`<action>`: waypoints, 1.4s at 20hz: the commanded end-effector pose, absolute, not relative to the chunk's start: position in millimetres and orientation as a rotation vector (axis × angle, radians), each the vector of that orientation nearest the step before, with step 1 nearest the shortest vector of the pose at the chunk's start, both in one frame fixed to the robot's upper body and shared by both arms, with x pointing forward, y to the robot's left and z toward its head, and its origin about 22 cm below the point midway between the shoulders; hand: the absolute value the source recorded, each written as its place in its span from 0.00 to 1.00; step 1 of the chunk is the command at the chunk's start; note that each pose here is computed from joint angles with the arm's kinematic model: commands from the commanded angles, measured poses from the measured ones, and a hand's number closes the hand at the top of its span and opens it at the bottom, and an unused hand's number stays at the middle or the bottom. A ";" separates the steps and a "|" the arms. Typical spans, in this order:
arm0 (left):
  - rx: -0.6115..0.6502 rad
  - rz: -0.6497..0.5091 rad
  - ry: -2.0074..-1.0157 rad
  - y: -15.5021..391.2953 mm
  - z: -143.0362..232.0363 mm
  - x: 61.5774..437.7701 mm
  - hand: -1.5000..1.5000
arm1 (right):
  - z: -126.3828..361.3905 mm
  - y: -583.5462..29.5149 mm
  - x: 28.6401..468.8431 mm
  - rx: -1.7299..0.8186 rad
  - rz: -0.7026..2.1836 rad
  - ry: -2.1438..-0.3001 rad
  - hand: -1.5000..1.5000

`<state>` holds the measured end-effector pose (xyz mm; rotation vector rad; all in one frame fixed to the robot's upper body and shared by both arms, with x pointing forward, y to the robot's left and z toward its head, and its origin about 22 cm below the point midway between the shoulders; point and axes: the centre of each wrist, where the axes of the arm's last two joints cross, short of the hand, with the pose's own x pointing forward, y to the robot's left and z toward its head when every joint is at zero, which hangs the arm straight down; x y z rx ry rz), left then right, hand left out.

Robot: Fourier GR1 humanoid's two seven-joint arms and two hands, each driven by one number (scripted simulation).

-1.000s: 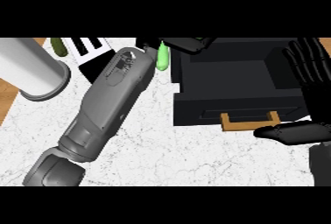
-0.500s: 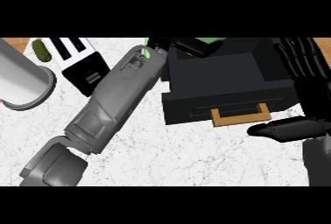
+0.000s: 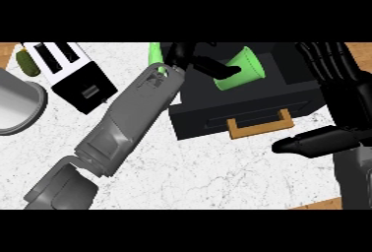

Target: Pick up the cup, place it into the drawer and close the drawer

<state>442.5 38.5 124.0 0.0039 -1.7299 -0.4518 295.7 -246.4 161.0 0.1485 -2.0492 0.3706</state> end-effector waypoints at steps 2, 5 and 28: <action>-0.056 -0.368 -1.758 41.1 115.7 439.6 0.00 | 161.7 -227.2 300.8 0.303 0.451 -2.048 0.00; -0.163 -0.278 -1.783 45.4 108.4 437.0 0.00 | 166.3 -215.6 301.1 0.464 0.523 -2.018 1.00; -0.310 0.044 -1.910 54.3 116.7 440.9 0.00 | 63.6 -206.1 289.0 -0.068 1.244 -1.471 0.00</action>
